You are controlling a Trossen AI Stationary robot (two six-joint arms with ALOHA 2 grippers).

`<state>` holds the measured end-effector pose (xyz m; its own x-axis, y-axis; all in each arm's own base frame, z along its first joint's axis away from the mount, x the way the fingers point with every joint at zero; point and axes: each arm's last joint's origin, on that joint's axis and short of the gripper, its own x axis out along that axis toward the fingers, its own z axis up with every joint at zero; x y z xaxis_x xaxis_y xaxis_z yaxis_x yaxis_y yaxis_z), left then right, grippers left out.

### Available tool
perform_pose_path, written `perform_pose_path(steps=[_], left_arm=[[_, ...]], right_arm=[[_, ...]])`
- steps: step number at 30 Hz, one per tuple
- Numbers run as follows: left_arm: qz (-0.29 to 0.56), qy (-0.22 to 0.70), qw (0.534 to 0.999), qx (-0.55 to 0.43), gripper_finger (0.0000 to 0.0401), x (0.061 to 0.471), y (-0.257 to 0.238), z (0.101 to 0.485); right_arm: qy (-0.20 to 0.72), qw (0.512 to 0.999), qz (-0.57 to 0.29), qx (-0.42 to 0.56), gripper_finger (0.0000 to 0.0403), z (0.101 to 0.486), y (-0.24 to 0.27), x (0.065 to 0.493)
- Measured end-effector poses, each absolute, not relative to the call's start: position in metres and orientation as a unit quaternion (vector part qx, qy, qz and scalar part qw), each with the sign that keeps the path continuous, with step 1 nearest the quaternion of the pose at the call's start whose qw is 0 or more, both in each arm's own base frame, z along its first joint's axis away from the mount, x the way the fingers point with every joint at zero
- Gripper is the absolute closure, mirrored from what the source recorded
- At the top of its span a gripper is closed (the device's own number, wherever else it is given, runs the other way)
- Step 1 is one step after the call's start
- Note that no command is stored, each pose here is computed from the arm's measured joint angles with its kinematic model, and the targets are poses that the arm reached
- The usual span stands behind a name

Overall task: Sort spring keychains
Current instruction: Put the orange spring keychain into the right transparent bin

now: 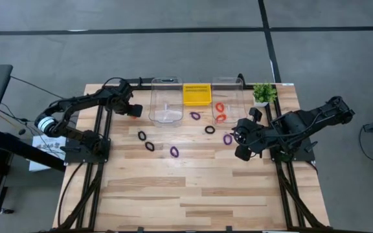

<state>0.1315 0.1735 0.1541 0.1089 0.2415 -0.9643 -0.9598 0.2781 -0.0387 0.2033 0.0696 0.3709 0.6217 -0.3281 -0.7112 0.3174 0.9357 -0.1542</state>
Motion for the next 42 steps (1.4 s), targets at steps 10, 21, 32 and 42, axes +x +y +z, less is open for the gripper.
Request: perform_pose_path(steps=[10,21,32,42], left_arm=[[0.455,0.453,0.655,-0.397,0.0289,0.1345,0.1768,0.1534],[0.457,0.448,0.66,-0.394,0.0289,0.1356,0.1781,0.1532],[0.465,0.448,0.657,-0.389,0.0289,0.1369,0.1794,0.151],[0.472,0.453,0.654,-0.381,0.0289,0.1391,0.1793,0.1487]], right_arm=[[0.395,0.901,-0.18,-0.006,0.0331,0.371,0.0696,0.2033],[0.387,0.905,-0.179,-0.001,0.0331,0.3721,0.0702,0.2049],[0.387,0.905,-0.179,-0.001,0.0331,0.3721,0.0702,0.2049],[0.387,0.905,-0.179,-0.002,0.0331,0.3721,0.0701,0.2049]])
